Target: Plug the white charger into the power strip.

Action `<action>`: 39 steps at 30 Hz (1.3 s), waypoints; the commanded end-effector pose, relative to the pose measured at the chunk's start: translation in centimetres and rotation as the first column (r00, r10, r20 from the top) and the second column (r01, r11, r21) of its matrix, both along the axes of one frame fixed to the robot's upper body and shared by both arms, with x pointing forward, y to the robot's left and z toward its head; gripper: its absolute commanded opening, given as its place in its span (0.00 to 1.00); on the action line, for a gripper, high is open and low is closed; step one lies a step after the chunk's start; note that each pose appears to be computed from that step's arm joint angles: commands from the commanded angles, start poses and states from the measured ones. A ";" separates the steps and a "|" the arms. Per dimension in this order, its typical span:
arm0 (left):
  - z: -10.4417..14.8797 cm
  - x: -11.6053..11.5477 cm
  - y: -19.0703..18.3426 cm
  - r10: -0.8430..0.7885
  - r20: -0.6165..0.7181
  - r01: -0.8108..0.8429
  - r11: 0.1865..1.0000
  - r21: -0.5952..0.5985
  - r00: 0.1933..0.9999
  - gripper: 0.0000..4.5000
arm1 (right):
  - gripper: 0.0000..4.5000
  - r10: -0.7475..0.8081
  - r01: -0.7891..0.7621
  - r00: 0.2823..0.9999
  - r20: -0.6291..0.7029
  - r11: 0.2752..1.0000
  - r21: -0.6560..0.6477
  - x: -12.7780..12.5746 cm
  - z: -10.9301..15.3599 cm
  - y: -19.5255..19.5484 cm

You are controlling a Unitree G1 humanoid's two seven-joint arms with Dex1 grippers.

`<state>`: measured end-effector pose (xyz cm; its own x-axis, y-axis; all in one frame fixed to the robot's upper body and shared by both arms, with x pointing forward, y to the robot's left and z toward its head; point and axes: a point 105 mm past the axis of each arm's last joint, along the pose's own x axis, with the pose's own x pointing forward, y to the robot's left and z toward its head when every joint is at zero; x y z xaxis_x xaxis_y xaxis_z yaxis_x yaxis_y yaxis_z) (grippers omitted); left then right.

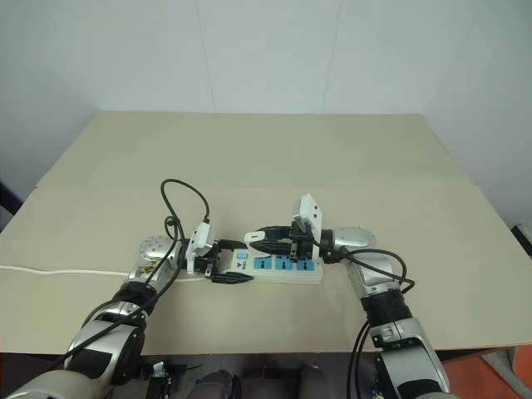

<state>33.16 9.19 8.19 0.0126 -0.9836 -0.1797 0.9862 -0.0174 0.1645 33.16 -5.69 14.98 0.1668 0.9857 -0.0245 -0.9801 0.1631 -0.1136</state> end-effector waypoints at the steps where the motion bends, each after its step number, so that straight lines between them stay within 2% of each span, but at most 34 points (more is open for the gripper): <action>1: -0.2 -0.3 0.0 -0.037 -0.006 0.037 0.998 0.042 0.999 0.73 | 0.25 0.003 -0.004 0.999 0.044 1.000 0.031 0.3 1.2 0.0; 14: -0.1 -0.3 0.1 -0.036 -0.005 0.036 0.998 0.043 0.999 0.73 | 0.25 -0.024 0.024 1.000 0.016 1.000 0.018 0.6 -0.3 -0.4; 30: -0.1 -0.2 0.4 -0.028 -0.006 0.028 0.998 0.047 1.000 0.73 | 0.25 -0.077 0.077 0.997 -0.030 0.997 -0.002 0.1 -2.4 -2.7; 39: 0.0 -0.3 0.4 -0.034 -0.003 0.034 0.998 0.051 0.999 0.73 | 0.25 -0.078 0.078 0.997 -0.026 0.997 -0.015 0.1 -2.9 -2.3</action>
<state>33.20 9.24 8.24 0.0101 -0.9821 -0.1881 0.9873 -0.0201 0.1578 33.09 -7.27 12.91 0.2120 0.9773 -0.0025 -0.9736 0.2110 -0.0875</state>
